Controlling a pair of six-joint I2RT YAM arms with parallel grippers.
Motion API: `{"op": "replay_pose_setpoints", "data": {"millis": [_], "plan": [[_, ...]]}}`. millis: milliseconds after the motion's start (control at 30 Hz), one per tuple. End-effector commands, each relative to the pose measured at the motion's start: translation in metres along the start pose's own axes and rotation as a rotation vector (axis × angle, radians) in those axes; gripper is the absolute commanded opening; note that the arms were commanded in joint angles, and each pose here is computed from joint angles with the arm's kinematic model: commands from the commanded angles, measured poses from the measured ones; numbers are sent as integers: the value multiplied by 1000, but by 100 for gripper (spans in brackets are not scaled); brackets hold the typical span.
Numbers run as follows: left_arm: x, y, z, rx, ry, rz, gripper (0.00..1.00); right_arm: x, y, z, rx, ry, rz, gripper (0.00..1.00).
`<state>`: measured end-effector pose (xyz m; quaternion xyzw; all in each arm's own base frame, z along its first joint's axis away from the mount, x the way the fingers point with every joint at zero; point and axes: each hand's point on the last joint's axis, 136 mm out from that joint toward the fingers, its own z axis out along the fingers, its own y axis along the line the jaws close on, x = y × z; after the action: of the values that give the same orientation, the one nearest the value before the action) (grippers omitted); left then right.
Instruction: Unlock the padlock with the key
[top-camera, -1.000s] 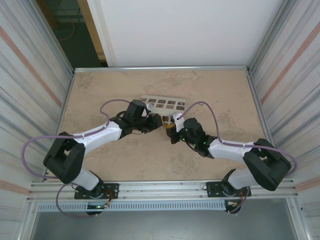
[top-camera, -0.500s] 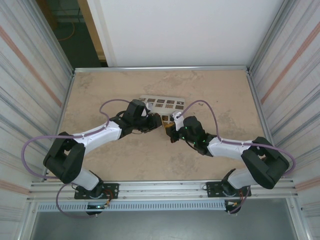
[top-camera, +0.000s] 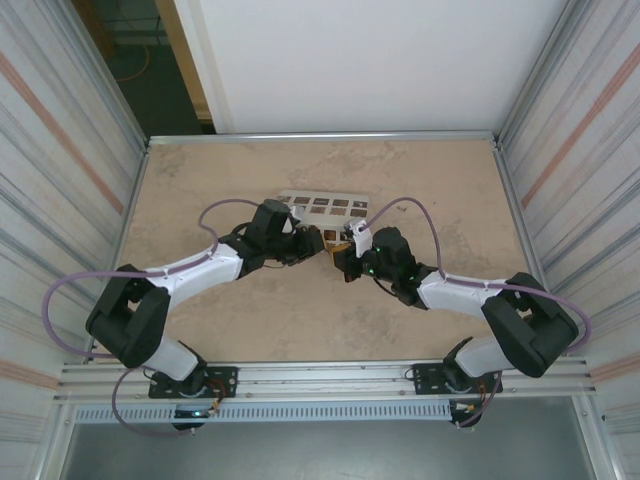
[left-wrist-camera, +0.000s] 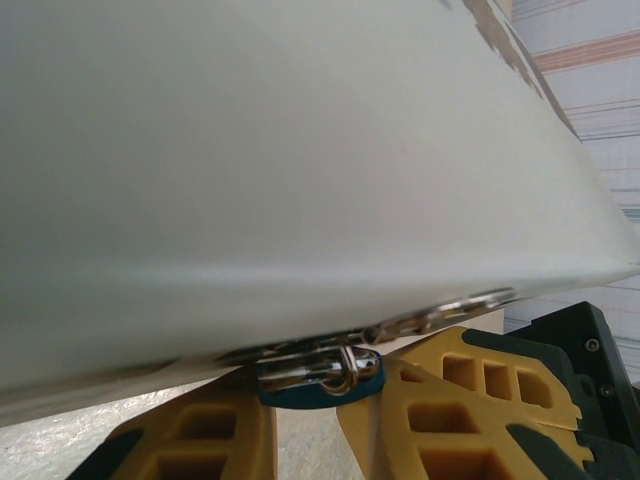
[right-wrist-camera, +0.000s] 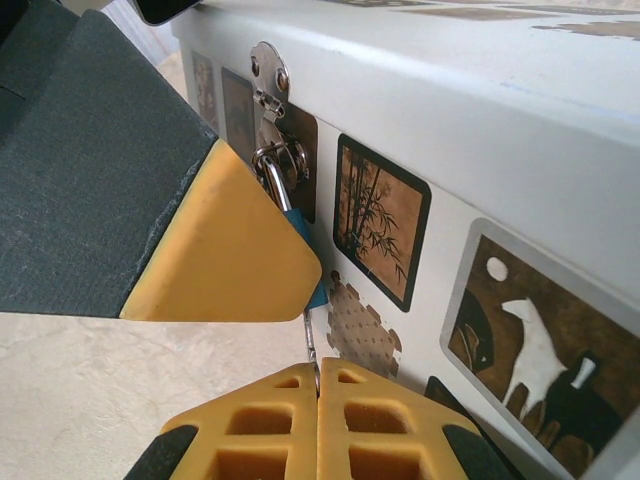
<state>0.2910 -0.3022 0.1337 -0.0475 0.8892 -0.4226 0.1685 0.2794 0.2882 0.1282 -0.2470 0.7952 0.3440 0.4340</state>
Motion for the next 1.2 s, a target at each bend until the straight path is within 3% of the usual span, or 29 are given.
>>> {"op": "replay_pose_setpoints", "data": {"millis": [0, 433, 800, 1167], "plan": [[13, -21, -9, 84, 49, -3, 15, -43, 9, -1, -19, -150, -63, 0], [16, -36, -16, 120, 90, -24, 15, -51, 9, -4, 10, -166, -194, 0], [15, -36, -13, 120, 91, -36, 15, -58, 20, -1, -114, -175, -134, 0], [12, -36, -9, 132, 74, -47, 15, -55, 23, 9, -115, -166, -108, 0]]}}
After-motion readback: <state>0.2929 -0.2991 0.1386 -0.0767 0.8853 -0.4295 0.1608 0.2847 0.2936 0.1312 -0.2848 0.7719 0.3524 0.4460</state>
